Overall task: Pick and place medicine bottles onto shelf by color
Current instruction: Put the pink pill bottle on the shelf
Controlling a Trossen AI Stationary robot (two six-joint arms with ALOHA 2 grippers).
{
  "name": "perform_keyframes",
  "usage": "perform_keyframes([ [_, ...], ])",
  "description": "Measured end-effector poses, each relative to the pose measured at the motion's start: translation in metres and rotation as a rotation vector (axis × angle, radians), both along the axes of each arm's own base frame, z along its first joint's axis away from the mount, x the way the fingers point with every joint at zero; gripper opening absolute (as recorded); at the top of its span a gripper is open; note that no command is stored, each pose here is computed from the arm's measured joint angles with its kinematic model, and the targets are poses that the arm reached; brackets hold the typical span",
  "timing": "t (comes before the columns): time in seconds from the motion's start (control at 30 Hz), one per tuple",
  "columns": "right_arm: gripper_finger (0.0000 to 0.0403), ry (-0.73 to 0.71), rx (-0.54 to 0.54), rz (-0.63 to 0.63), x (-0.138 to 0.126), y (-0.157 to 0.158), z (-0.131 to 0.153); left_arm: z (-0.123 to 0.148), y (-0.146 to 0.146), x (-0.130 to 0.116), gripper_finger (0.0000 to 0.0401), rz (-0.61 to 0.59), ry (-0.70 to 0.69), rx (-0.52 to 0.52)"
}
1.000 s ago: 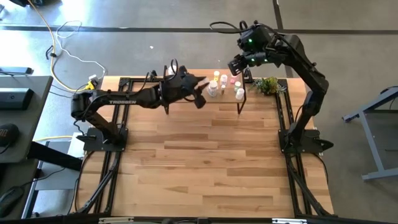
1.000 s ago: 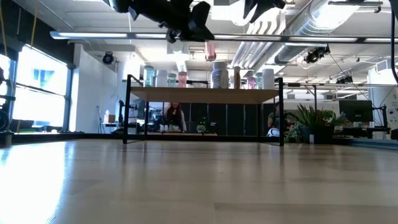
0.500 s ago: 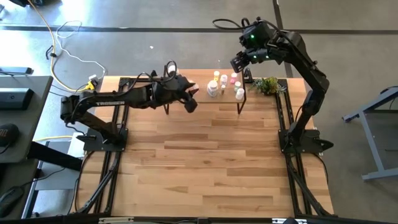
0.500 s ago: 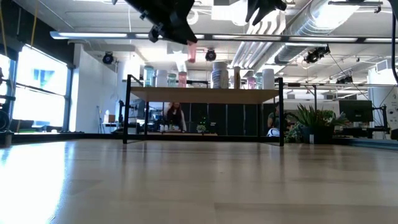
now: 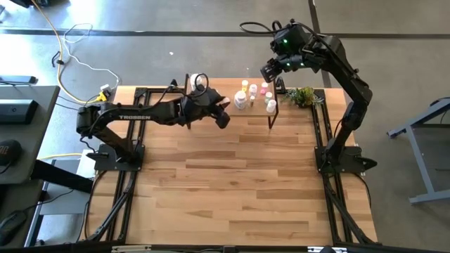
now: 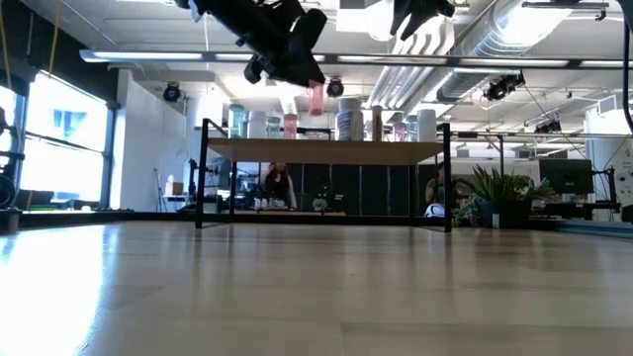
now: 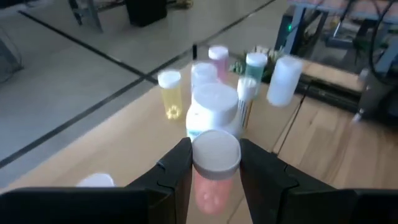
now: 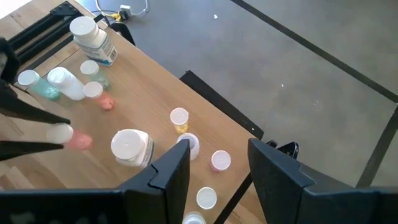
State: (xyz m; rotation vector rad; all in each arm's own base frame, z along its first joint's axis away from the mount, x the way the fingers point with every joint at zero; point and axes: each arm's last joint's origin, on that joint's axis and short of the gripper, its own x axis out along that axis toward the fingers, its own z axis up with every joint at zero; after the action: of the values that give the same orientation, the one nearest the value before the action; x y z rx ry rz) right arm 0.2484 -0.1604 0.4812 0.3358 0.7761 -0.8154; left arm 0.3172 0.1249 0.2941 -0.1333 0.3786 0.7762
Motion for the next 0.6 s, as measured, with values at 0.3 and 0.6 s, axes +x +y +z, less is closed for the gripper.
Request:
perform_keyframes([
  [0.3, 0.0154, 0.024, 0.034, 0.021, -0.002, 0.003, -0.002, -0.012, -0.002, 0.005, 0.0104, 0.074, 0.006, -0.051],
  [0.6, 0.0154, 0.031, 0.052, 0.021, -0.002, 0.004, -0.004, -0.003, -0.033, 0.009, 0.0104, 0.081, 0.012, 0.062],
])
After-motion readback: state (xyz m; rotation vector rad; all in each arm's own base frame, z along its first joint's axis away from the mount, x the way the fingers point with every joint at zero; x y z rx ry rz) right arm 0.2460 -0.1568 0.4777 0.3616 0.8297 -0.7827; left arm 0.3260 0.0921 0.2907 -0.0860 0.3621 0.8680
